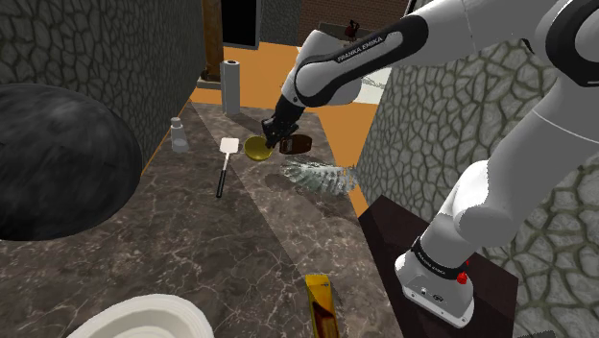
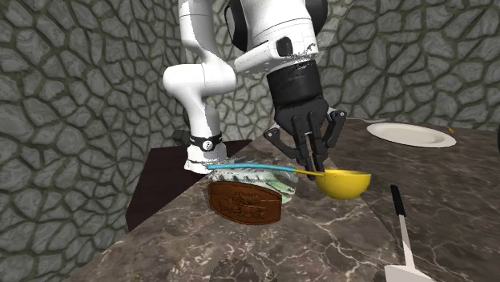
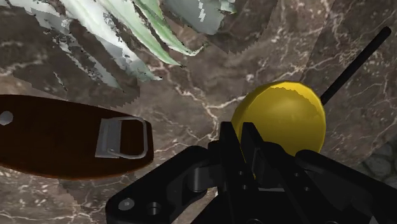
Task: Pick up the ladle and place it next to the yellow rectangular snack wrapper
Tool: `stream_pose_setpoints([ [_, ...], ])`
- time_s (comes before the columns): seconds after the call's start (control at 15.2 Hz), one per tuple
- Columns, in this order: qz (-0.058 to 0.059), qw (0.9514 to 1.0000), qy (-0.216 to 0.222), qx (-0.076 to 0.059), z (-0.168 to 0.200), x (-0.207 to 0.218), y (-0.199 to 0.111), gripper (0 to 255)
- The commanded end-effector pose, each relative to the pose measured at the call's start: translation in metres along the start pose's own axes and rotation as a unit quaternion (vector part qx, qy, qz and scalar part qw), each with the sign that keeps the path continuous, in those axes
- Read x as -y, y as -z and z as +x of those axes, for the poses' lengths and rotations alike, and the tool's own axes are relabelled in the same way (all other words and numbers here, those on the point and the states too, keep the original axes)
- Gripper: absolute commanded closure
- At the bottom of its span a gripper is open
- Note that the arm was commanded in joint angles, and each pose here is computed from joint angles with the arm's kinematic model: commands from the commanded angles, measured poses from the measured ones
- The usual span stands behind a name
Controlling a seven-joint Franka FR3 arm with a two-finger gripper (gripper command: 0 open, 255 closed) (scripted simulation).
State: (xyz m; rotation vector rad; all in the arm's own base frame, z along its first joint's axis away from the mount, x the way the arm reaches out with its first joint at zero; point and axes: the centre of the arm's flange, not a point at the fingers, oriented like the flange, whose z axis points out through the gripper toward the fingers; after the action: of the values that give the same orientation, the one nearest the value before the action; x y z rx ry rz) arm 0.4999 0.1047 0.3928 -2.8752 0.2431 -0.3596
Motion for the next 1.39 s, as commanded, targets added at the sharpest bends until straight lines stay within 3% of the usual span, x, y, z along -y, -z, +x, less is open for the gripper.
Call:
stream_pose_setpoints([
  [0.0,0.000,1.0000,0.000,0.000,0.002,0.004,0.011,255],
  [1.32,0.000,1.0000,0.000,0.000,0.025,0.030,0.110,255],
])
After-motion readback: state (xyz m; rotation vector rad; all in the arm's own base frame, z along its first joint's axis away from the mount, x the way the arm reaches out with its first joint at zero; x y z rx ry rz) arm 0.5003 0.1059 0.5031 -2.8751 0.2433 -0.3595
